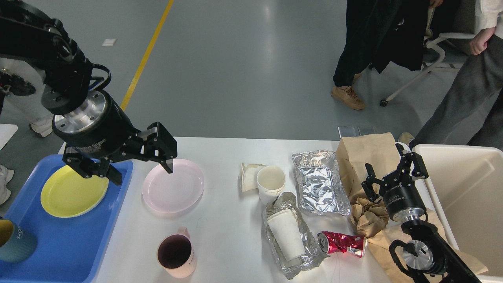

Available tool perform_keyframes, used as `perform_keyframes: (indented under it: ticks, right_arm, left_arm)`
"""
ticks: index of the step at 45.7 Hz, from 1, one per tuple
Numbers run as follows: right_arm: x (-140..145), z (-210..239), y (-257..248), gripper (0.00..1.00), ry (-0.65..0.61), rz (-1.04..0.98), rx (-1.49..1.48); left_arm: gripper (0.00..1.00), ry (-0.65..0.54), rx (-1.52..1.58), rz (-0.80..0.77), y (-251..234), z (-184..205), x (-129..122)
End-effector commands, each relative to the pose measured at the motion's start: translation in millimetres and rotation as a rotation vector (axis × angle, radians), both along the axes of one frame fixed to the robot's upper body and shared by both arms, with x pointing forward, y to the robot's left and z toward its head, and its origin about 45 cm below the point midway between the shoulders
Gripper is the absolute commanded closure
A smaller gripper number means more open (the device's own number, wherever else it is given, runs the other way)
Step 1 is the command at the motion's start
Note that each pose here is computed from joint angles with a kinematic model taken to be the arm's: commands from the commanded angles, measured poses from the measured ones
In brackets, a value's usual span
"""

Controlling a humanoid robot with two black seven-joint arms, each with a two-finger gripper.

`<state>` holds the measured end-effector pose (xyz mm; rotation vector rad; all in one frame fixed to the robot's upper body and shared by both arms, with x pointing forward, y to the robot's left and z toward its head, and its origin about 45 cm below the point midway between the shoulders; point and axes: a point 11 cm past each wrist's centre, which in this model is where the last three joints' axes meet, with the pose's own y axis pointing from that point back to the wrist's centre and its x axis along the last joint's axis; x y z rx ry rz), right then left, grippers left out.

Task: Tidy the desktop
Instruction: 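Move the left gripper to the pink mug and grasp it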

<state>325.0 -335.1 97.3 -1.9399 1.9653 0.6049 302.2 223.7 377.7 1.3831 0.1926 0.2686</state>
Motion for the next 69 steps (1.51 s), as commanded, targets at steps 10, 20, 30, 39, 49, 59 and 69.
perform_keyframes:
  ticks: [10, 20, 30, 39, 49, 59, 69]
  right_arm:
    - [0.1, 0.4, 0.1, 0.0, -0.001, 0.0, 0.0]
    - [0.1, 0.2, 0.7, 0.0, -0.001, 0.0, 0.003]
    - [0.1, 0.2, 0.7, 0.0, -0.001, 0.001, 0.002]
    - [0.1, 0.2, 0.7, 0.0, -0.001, 0.001, 0.002]
    - [0.1, 0.4, 0.0, 0.0, -0.001, 0.0, 0.002]
    - [0.1, 0.2, 0.7, 0.0, -0.001, 0.0, 0.003]
    - [0.1, 0.2, 0.7, 0.0, -0.001, 0.0, 0.003]
  left_arm:
    - [0.05, 0.139, 0.147, 0.09, 28.1, -156.1, -23.9]
    - [0.05, 0.143, 0.176, 0.089, 27.3, -209.3, -29.0]
    - [0.05, 0.158, 0.187, 0.078, 28.6, -237.1, -31.6]
    - [0.05, 0.131, 0.206, 0.071, 26.8, -253.5, -34.5]
    - [0.1, 0.052, 0.225, 0.081, 23.0, -263.3, -31.0]
    - [0.25, 0.025, 0.212, 0.081, 17.5, -267.7, -31.1]
    - [0.49, 0.048, 0.214, 0.069, 17.6, -267.7, -34.0]
